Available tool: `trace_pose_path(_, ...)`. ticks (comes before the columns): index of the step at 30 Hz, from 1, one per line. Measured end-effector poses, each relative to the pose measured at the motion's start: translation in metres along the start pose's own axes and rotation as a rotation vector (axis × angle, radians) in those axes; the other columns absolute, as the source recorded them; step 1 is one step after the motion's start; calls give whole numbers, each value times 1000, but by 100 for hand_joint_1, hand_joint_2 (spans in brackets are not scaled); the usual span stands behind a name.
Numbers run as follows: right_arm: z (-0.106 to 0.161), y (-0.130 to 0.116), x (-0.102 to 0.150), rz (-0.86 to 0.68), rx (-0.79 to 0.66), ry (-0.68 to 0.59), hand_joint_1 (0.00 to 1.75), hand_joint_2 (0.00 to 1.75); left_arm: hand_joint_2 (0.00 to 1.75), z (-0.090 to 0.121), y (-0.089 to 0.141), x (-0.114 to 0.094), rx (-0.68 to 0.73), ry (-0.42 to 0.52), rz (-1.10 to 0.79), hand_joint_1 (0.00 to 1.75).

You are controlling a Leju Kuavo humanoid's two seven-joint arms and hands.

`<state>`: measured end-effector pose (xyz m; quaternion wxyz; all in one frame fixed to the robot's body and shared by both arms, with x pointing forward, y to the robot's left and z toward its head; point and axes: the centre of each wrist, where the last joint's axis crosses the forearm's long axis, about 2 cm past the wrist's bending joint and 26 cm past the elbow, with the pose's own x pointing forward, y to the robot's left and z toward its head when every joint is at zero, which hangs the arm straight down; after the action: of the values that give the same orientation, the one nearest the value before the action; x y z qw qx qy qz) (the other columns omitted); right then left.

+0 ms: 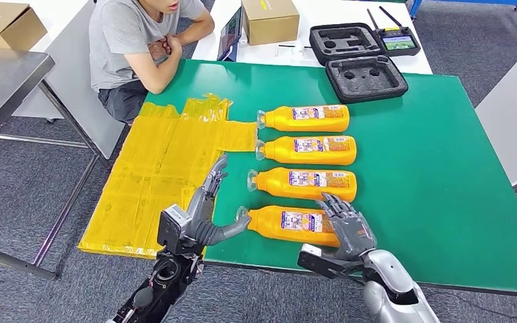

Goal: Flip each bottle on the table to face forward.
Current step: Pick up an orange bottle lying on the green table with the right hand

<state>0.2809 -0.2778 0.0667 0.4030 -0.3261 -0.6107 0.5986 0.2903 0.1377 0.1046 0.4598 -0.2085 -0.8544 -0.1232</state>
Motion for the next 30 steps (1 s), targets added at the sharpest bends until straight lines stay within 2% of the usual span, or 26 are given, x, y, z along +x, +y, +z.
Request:
trace_pose_path(3, -1, 1, -1, 1, 10, 1, 151, 175, 175, 0, -1, 0, 0, -1, 1, 0)
trace_pose_path(4, -2, 1, -2, -4, 16, 1, 175, 175, 175, 0, -1, 0, 0, -1, 2, 0)
trace_pose_path(24, -6, 1, -8, -159, 52, -35, 175, 175, 175, 5, -3, -1, -6, 11, -4, 0)
trace_pose_path(30, 0, 8, 1, -389, -36, -155, 175, 175, 175, 5, -5, 0, 8, 8, -8, 0)
